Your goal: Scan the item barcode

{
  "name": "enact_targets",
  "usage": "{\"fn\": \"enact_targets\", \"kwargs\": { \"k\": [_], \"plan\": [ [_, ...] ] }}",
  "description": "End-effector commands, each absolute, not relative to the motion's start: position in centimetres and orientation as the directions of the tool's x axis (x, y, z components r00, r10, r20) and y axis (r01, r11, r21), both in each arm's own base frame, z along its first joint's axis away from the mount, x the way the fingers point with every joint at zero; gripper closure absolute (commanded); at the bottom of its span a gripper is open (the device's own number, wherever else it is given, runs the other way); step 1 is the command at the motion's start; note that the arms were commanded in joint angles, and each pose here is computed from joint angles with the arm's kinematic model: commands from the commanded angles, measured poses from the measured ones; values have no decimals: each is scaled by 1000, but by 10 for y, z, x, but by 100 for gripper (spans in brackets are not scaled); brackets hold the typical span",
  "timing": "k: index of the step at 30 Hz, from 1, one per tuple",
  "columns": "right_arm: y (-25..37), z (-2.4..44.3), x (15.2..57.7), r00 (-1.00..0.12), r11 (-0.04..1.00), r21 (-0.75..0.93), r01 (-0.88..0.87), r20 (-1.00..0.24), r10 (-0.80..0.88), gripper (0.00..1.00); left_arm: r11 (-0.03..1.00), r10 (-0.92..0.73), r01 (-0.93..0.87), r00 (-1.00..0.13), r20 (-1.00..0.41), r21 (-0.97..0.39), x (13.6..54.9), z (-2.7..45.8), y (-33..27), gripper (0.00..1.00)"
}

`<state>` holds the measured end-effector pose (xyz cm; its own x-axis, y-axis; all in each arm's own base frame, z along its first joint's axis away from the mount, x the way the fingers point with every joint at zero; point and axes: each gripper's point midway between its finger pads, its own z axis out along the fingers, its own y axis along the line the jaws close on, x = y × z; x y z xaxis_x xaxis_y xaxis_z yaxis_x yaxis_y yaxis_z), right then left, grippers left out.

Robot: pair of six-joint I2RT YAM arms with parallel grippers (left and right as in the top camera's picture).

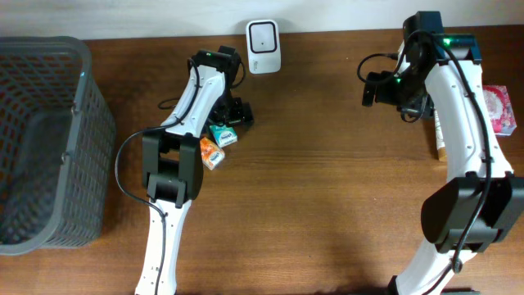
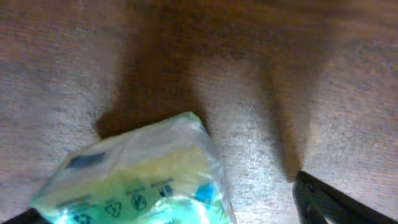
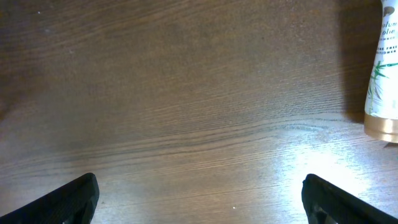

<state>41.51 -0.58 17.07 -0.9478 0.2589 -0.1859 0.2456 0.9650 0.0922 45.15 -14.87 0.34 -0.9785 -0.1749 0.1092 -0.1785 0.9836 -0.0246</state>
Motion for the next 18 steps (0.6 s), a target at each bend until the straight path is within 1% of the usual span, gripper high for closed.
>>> {"fn": "enact_targets", "kwargs": {
  "k": [1,2,3,4,6,8,12,15,18],
  "plan": [
    [-8,166,413,-951,967,76,245,-173,255,1,995,-87,-92,-990,107,-46,453,-3,-156,11],
    [-8,165,413,-952,967,76,245,-172,255,1,998,-41,-46,-994,106,-49,451,-3,-162,14],
    [-8,166,413,-951,967,76,245,-173,255,1,998,-21,-26,-994,105,-50,449,-3,-167,21],
    [-8,165,413,-952,967,76,245,-172,255,1,999,-11,-17,-994,104,-51,448,-3,-171,25],
    [-8,166,413,-951,967,76,245,-173,255,1,998,22,16,-995,96,-54,444,-3,-186,35],
    [-8,166,413,-951,967,76,245,-173,255,1,997,65,60,-994,90,-57,437,-3,-207,42],
    [-8,166,413,-951,967,76,245,-173,255,1,988,142,136,-986,91,-67,419,-2,-242,42],
    [-8,166,413,-951,967,76,245,-173,255,1,972,209,195,-973,102,-128,399,1,-279,43],
    [-8,166,413,-951,967,76,245,-173,255,1,954,258,241,-963,79,-179,389,15,-308,41]
  ]
}}
